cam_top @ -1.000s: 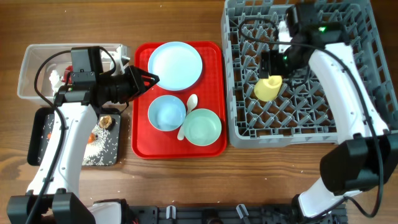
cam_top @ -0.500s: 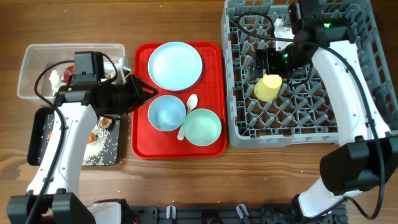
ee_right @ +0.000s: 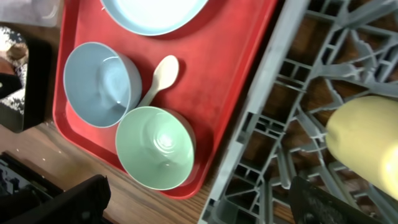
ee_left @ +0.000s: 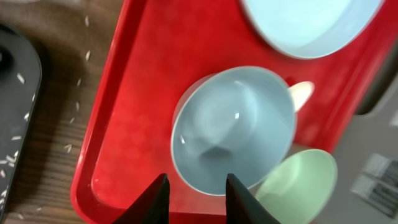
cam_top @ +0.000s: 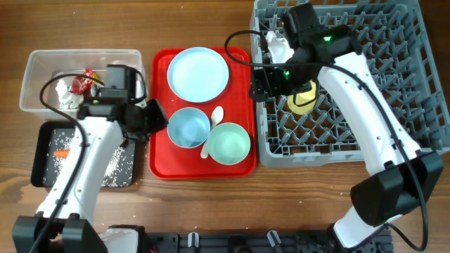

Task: Sort waste into correct bins and load items into the dishwasher rack
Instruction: 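Grasp the light blue bowl on the red tray with the left gripper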

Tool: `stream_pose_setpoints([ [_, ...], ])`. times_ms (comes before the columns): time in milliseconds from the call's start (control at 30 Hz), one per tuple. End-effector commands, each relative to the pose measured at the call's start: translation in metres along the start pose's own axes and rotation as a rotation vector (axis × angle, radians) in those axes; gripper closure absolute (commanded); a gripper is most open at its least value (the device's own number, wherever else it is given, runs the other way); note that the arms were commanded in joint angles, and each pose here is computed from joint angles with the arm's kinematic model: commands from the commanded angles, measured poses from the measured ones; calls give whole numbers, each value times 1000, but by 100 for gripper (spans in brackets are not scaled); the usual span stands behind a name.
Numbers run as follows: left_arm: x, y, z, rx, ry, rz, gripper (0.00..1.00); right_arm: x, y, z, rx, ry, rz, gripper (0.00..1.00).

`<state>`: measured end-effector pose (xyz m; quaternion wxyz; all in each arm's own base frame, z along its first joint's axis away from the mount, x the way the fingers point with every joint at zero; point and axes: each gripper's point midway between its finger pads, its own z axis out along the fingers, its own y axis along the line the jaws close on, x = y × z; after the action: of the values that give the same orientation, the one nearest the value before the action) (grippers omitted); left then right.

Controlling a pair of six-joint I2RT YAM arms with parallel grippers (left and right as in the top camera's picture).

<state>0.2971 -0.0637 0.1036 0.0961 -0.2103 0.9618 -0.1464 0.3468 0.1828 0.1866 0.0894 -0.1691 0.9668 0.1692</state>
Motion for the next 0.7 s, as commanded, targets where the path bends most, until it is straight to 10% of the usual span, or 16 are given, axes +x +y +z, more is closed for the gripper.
stream_pose_setpoints([
  [0, 7, 15, 21, -129, -36, -52, 66, -4, 13, -4, -15, -25, -49, 5],
  [400, 23, 26, 79, -172, 38, -26, 62, -2, 12, -4, -11, -16, -47, 5],
  [667, 22, 27, 82, -174, 41, -21, 96, -1, 12, -4, -11, -14, -47, 6],
])
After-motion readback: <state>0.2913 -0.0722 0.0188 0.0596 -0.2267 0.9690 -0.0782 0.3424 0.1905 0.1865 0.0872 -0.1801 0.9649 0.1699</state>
